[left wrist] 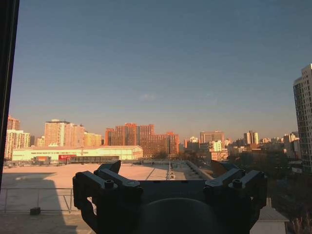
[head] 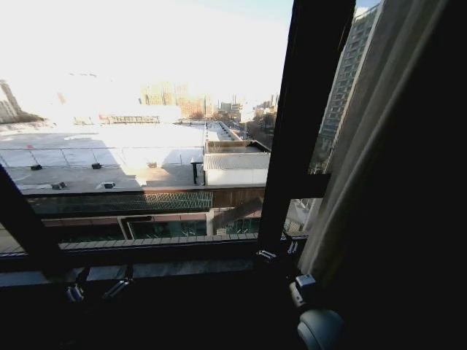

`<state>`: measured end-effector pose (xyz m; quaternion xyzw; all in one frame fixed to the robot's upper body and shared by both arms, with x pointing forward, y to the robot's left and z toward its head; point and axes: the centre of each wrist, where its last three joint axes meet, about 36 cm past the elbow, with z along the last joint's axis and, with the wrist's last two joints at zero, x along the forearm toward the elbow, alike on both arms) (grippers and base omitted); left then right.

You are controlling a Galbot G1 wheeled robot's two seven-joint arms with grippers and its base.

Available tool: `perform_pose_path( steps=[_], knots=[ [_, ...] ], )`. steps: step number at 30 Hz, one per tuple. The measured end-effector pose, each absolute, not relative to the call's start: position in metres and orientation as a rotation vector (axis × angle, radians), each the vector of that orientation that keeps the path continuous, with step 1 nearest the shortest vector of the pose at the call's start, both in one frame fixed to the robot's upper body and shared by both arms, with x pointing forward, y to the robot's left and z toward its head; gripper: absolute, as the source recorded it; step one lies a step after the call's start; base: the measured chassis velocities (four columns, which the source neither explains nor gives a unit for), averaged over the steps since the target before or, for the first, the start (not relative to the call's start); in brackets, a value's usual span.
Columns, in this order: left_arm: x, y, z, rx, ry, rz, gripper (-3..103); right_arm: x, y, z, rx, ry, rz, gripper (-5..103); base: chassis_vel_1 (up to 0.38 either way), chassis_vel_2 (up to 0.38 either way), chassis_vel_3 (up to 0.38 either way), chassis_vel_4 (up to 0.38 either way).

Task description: Open the curtains by pulling them apart, changing their state from closed to fully open.

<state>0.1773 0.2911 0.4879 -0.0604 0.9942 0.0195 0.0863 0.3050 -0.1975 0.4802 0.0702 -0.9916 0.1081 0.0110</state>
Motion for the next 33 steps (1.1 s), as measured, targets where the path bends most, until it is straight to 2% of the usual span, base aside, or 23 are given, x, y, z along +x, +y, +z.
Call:
perform_pose_path(
  steps=[33],
  knots=[
    [0.1772, 0.2913, 0.4883, -0.179, 2.958, 0.059, 100, 0.3041, -0.191, 0.4758, 0.252, -3.108, 0.377, 100, 0.351, 0.352, -0.352, -0.356]
  ],
)
